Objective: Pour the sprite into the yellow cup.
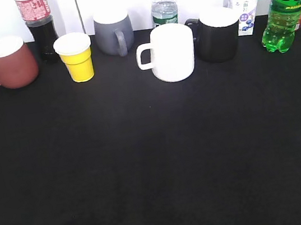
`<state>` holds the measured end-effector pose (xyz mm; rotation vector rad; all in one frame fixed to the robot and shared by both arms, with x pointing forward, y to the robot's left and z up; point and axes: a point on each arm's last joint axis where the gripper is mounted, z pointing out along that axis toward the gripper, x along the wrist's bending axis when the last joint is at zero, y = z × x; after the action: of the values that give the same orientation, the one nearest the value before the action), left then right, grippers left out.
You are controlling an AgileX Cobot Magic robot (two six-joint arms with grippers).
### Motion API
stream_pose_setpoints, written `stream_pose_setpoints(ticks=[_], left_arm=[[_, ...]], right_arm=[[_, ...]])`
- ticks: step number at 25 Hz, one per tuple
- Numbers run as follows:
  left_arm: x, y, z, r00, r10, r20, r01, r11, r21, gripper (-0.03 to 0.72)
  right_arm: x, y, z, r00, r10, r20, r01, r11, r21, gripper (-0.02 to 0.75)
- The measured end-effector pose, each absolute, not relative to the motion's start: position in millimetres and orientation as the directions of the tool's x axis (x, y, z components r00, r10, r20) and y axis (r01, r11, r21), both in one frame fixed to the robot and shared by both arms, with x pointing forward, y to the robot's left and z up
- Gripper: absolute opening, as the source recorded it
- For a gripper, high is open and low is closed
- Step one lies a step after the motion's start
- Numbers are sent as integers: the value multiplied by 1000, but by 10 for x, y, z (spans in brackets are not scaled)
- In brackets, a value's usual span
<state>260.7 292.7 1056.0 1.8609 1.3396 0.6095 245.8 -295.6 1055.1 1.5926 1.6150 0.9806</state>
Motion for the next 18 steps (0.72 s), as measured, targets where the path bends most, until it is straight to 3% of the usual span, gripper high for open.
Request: stream_pose_setpoints(ticks=[3, 6, 9, 18], left_arm=[[2596, 2976, 10564, 147, 988, -47, 593, -50, 803, 447], [2468, 3011, 10575, 6, 999, -50, 527, 39, 849, 422], [2311, 3015, 10575, -14, 999, -52, 441, 53, 896, 421], [2306, 3015, 10566, -14, 999, -52, 439, 53, 897, 419]], right_arm=[[2420, -2958, 10552, -44, 998, 50, 483, -22, 875, 587], [2343, -2961, 10553, -46, 998, 50, 439, -24, 898, 587], [2329, -2961, 10552, -47, 998, 49, 431, -24, 902, 587], [2327, -2961, 10549, -47, 998, 49, 430, -25, 903, 587]])
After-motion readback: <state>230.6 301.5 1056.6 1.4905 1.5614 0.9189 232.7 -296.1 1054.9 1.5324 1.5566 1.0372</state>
